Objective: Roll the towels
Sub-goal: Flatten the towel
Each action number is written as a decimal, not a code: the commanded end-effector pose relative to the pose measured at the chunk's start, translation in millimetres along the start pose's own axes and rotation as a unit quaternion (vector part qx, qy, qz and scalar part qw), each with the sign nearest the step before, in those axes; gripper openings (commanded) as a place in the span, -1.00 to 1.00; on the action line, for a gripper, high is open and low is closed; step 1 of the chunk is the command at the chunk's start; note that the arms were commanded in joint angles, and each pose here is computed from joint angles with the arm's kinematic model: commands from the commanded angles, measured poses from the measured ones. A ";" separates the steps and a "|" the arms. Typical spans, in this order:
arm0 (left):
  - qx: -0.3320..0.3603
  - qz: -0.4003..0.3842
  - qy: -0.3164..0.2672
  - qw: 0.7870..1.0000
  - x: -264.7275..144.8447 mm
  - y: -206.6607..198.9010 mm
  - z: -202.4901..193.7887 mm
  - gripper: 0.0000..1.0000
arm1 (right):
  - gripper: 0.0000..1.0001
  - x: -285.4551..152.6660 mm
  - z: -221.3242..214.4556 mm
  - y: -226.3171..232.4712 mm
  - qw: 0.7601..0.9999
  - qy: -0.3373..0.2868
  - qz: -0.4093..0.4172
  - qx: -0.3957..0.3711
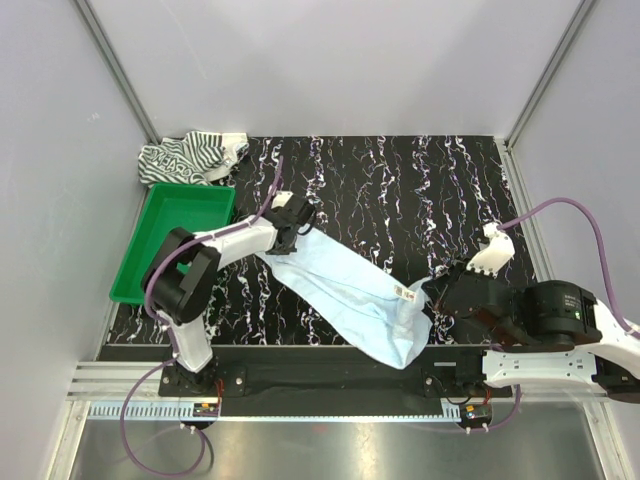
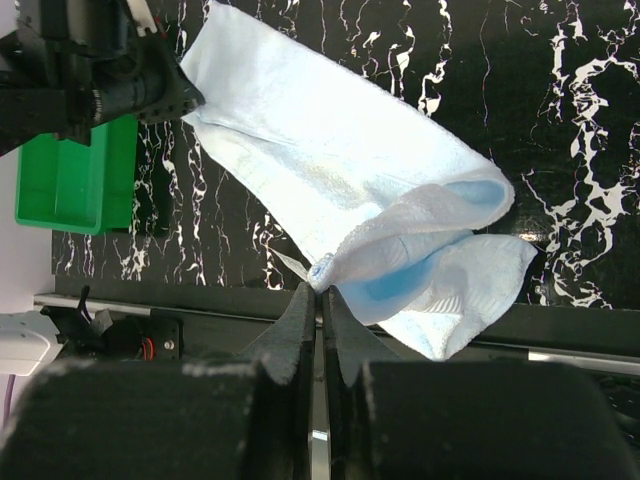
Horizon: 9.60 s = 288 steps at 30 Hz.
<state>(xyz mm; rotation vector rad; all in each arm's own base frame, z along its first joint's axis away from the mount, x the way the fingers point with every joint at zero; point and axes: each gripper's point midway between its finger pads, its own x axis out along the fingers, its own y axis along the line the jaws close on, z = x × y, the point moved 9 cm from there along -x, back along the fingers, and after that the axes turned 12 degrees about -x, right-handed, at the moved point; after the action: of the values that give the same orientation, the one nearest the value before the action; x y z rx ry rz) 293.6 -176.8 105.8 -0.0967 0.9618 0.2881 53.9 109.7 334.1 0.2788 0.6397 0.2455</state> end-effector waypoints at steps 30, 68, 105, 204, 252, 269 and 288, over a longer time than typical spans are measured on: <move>-0.070 -0.055 -0.036 0.995 -68.4 43.6 28.7 -0.09 | -1.00 18.3 -24.5 -30.4 0.994 0.000 -0.087 -0.073; -0.153 0.000 0.045 0.987 18.1 76.3 16.5 -1.00 | -1.00 143.7 78.0 -108.2 0.966 0.013 -0.256 -0.021; -0.220 -0.090 0.039 0.971 6.2 76.7 35.5 -1.00 | 0.90 194.7 -15.2 -220.5 0.895 0.205 -0.301 0.257; -0.245 -0.231 0.081 0.938 63.4 0.0 253.5 0.98 | 0.99 361.7 191.3 -257.6 0.928 0.115 -0.292 0.203; -0.167 -0.039 0.129 0.977 52.5 64.8 46.6 -0.15 | -0.44 238.0 -21.9 -278.2 0.874 0.277 -0.295 0.269; -0.256 -0.053 0.093 0.961 -9.7 99.5 11.1 -1.00 | -1.00 226.9 49.2 -322.8 0.870 0.176 -0.364 0.284; -0.227 -0.077 0.099 0.966 -23.4 107.8 -17.2 -0.14 | 0.29 196.3 40.9 -282.5 0.900 0.134 -0.303 0.282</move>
<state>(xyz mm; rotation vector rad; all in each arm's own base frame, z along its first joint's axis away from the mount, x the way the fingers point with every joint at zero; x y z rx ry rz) 236.2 -81.9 109.2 -0.6267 1.1222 0.3937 265.3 -105.2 118.6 0.6317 1.1876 -0.5610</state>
